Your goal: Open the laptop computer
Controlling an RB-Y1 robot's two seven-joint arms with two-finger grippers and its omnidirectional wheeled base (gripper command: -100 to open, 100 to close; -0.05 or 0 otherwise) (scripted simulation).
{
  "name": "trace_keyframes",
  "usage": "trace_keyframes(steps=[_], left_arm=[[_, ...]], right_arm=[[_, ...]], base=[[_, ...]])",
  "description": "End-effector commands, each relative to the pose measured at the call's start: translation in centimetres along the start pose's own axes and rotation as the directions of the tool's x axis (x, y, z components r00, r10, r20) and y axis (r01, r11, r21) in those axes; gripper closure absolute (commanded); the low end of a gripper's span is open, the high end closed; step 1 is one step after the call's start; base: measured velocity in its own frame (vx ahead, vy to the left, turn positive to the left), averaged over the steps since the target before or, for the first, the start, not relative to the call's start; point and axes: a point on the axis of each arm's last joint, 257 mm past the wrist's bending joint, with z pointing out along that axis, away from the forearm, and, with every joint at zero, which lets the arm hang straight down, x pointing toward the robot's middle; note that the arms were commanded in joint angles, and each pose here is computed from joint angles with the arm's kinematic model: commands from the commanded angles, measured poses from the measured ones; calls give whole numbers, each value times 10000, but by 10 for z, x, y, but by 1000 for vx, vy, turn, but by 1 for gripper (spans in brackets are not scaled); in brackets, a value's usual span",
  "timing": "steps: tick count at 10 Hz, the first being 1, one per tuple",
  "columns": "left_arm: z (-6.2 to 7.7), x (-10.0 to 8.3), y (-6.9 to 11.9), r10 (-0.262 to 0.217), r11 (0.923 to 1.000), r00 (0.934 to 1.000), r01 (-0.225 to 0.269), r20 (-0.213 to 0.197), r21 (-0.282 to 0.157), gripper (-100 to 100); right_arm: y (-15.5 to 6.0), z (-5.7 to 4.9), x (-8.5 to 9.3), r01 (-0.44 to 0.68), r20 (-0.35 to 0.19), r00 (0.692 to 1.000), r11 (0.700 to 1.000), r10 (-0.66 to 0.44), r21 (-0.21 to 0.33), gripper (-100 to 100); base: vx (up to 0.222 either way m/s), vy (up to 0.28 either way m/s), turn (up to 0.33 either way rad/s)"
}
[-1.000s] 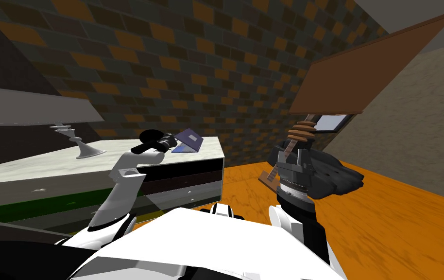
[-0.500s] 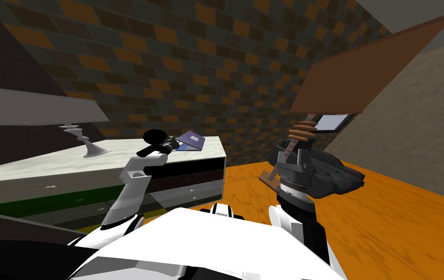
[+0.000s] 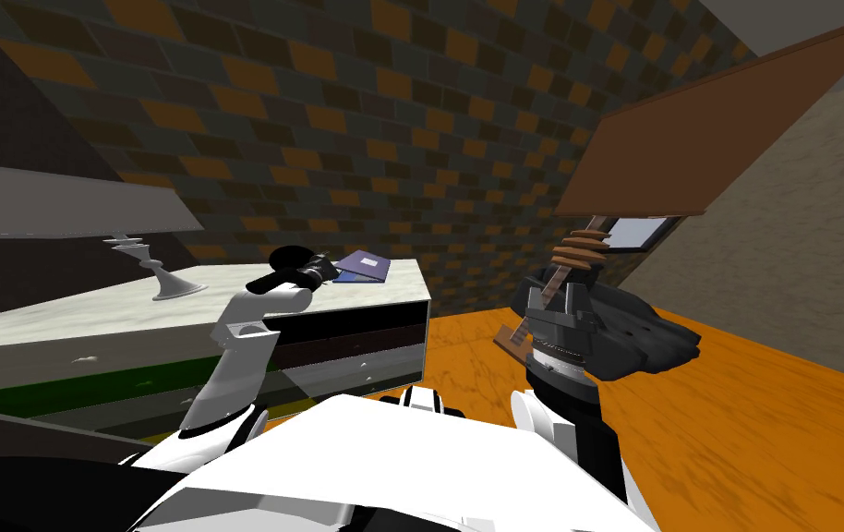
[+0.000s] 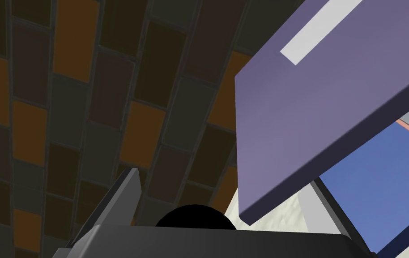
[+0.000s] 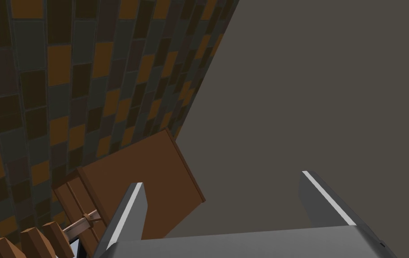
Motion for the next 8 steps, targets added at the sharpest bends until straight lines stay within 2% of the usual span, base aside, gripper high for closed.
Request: trace_keyframes(steps=[1,4,5,6,8], left_arm=[[-10,4,-15,-3,10000,10000,3,-37,5,-100],[-20,10,-29,23,10000,10000,-23,-67,-14,-100],[-19,9,-25,21,10000,10000,-21,-56,-23,-100],[-19,9,-25,12,10000,10000,-12,-43,-48,0],[-19,8,-23,8,10000,10000,-8,-26,-89,0]], right_arm=[[0,0,0,0,0,10000,10000,0,0,0],[0,0,0,0,0,10000,10000,0,0,0],[0,0,0,0,0,10000,10000,0,0,0],[0,0,0,-1,0,10000,10000,1,0,0],[0,0,0,-1,0,10000,10000,1,0,0]], base=[[42,4,16],[34,9,11],[18,3,5],[0,0,0],[0,0,0]])
